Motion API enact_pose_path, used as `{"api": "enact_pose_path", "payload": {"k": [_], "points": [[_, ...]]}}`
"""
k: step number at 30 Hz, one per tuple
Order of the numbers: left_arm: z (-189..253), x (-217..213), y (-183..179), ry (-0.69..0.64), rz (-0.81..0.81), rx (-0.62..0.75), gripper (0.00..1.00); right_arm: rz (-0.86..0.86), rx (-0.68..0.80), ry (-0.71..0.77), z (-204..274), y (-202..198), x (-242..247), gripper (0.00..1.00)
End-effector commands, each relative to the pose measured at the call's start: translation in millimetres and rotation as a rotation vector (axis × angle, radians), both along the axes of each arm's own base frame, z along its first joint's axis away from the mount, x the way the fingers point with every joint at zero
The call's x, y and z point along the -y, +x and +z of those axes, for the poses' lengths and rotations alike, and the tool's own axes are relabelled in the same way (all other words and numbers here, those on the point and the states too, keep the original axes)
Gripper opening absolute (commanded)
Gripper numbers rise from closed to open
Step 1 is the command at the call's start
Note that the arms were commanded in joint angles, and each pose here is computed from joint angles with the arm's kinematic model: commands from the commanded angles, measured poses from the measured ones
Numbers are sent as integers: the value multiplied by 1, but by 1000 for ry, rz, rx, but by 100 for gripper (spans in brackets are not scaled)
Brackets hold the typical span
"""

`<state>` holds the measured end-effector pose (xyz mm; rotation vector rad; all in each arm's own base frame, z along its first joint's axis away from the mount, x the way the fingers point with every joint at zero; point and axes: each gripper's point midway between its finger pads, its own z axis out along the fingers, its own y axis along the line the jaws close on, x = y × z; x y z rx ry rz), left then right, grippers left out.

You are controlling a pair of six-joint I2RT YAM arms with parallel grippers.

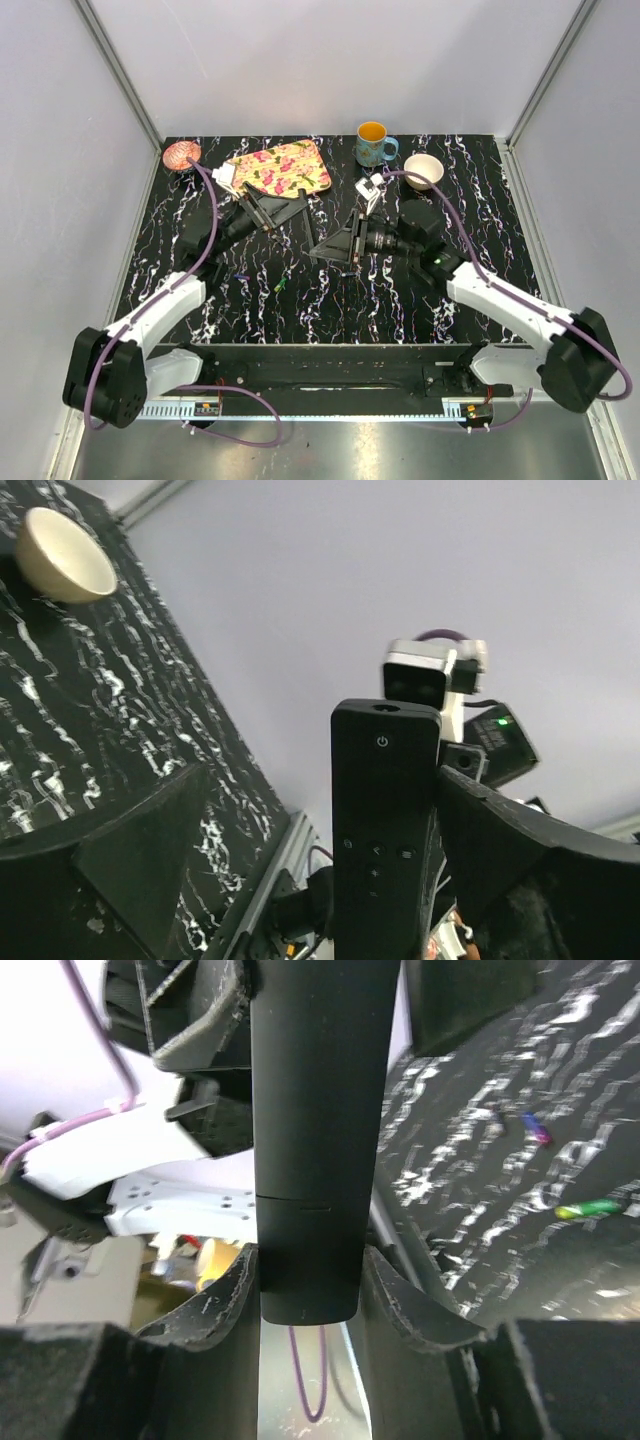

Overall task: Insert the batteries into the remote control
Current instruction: Adjust the remote control.

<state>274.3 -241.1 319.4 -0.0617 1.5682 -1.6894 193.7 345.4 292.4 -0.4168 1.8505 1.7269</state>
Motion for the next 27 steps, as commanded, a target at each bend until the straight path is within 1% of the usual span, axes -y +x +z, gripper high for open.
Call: {"api": "enact_pose_path", "payload": {"k": [1, 2, 3, 4, 5, 7, 8, 9, 10, 11, 12, 14, 16, 20, 22, 23, 27], "points": [[1, -21, 22, 155, 191, 0, 99, -137, 170, -197, 15, 12, 27, 0], [6, -26, 26, 204, 230, 38, 99, -208, 129, -306, -6, 21, 39, 0], [-4, -31, 27, 253, 269, -9, 99, -236, 158, -361, -12, 26, 45, 0], [-6, -34, 28, 282, 290, -16, 99, -270, 167, -394, -11, 31, 50, 0], [-9, -33, 26, 327, 291, -17, 99, -329, 152, -472, -24, 38, 61, 0], [-6, -33, 24, 352, 312, -5, 99, -399, 176, -546, -28, 49, 72, 0], [-8, -24, 16, 384, 290, 2, 99, -407, 170, -583, -34, 49, 76, 0], [-6, -25, 17, 402, 329, 8, 99, -416, 178, -601, -36, 50, 77, 0], [-5, -21, 14, 418, 333, 20, 99, -437, 183, -619, -38, 52, 78, 0], [-3, -10, 5, 443, 307, 41, 99, -439, 183, -637, -40, 52, 78, 0], [-6, -7, 7, 462, 325, 34, 99, -443, 186, -642, -40, 52, 77, 0], [-8, 7, 2, 477, 300, 38, 98, -426, 194, -651, -42, 47, 69, 0], [-16, 15, 4, 493, 290, 18, 97, -444, 202, -665, -43, 49, 67, 0], [-22, 37, 1, 483, 235, 8, 95, -424, 213, -667, -44, 43, 57, 0], [-22, 40, 4, 495, 253, 3, 93, -419, 210, -665, -45, 42, 55, 0], [-32, 42, 6, 525, 249, -20, 93, -419, 213, -657, -43, 42, 54, 0], [-40, 47, 8, 536, 242, -41, 90, -408, 216, -630, -37, 38, 49, 0]]}}
